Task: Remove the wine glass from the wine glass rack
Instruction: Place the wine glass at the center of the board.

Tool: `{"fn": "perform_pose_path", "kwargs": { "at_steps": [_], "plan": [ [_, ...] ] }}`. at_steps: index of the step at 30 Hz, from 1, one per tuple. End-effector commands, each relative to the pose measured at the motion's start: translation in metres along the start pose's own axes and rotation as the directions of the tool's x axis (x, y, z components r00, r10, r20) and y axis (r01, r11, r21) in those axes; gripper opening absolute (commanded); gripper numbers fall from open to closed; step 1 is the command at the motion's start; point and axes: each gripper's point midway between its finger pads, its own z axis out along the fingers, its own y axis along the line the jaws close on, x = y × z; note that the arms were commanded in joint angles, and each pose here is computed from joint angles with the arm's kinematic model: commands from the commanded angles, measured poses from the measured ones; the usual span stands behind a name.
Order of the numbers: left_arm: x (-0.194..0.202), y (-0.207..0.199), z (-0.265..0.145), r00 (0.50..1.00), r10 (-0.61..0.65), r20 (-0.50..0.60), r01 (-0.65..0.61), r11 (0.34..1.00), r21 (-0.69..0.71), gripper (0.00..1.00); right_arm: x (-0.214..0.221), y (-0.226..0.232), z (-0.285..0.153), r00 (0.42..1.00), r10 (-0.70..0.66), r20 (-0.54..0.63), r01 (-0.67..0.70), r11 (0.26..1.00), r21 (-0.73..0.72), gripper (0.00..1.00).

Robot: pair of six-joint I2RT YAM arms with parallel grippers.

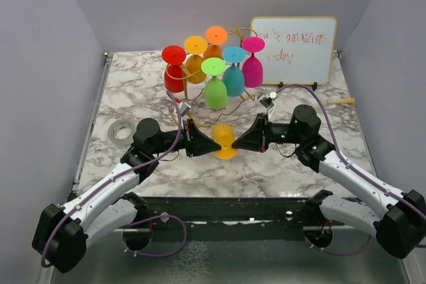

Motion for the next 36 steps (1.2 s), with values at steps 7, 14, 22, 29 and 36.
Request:
{"fn": "perform_pose_path", "kwargs": {
  "at_steps": [7, 14, 22, 29, 36],
  "plan": [
    [0.01, -0.021, 0.001, 0.994, 0.059, -0.096, -0.048, 0.992, 0.113, 0.47, 0.0, 0.02, -0.009, 0.99, -0.13, -0.05, 0.127, 0.99, -0.067, 0.0],
    [0.023, -0.013, 0.004, 0.983, 0.066, -0.173, -0.05, 0.994, 0.1, 0.43, 0.0, 0.013, -0.009, 0.989, -0.138, -0.05, 0.137, 0.99, -0.029, 0.01],
    [0.016, 0.0, 0.01, 0.973, 0.134, -0.188, -0.144, 0.989, -0.043, 0.3, 0.004, 0.014, -0.007, 0.991, -0.121, -0.058, 0.118, 0.991, -0.061, 0.0],
    [0.027, -0.006, 0.006, 0.958, 0.159, -0.239, -0.162, 0.987, 0.007, 0.31, 0.001, 0.013, -0.007, 0.992, -0.119, -0.043, 0.117, 0.992, -0.043, 0.01],
    [0.024, -0.009, 0.006, 0.952, 0.196, -0.236, -0.198, 0.98, 0.014, 0.3, 0.002, 0.013, -0.006, 0.992, -0.112, -0.05, 0.109, 0.992, -0.057, 0.01]
  ]
}}
